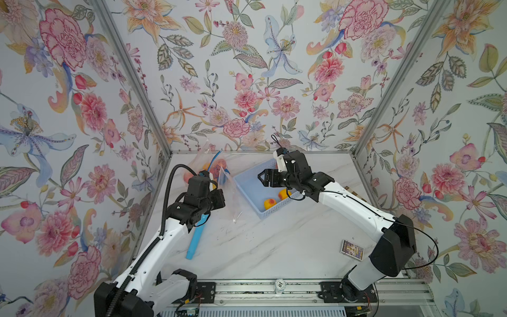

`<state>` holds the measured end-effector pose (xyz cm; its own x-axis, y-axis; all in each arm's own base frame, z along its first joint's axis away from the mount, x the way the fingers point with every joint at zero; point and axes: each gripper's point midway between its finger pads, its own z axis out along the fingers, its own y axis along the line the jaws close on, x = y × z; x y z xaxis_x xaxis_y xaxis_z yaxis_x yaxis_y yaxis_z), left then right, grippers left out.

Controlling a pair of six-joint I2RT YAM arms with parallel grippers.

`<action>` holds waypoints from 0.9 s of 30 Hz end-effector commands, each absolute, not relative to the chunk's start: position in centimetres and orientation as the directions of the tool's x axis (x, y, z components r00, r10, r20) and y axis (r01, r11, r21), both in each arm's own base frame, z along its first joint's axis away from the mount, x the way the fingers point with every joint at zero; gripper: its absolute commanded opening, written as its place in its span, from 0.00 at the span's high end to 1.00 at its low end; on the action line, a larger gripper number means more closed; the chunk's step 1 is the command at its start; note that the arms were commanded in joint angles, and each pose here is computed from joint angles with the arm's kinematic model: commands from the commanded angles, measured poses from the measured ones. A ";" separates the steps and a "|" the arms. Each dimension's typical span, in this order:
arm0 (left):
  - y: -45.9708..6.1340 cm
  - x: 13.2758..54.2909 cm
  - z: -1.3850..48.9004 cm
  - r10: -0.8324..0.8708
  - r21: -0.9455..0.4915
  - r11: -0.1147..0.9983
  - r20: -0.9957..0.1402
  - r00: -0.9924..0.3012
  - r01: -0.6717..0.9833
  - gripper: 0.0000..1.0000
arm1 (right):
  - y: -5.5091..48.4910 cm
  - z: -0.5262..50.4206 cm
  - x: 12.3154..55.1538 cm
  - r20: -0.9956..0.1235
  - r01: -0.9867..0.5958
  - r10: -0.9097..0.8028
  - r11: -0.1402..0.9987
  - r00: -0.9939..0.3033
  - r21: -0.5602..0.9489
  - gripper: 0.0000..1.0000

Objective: Place the peach in a zip-top bag and seal the zipper
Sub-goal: Open the zipper of the food storage bag at the center of the board, then pick up the peach from the basket.

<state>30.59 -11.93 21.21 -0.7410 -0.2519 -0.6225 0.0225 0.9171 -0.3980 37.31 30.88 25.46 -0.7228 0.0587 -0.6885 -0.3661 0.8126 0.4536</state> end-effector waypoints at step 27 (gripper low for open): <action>-16.8 35.6 17.7 -0.091 -0.383 0.921 -0.389 -0.917 0.071 1.00 | 19.0 12.7 53.1 -0.607 0.018 0.131 0.982 -0.784 0.189 0.17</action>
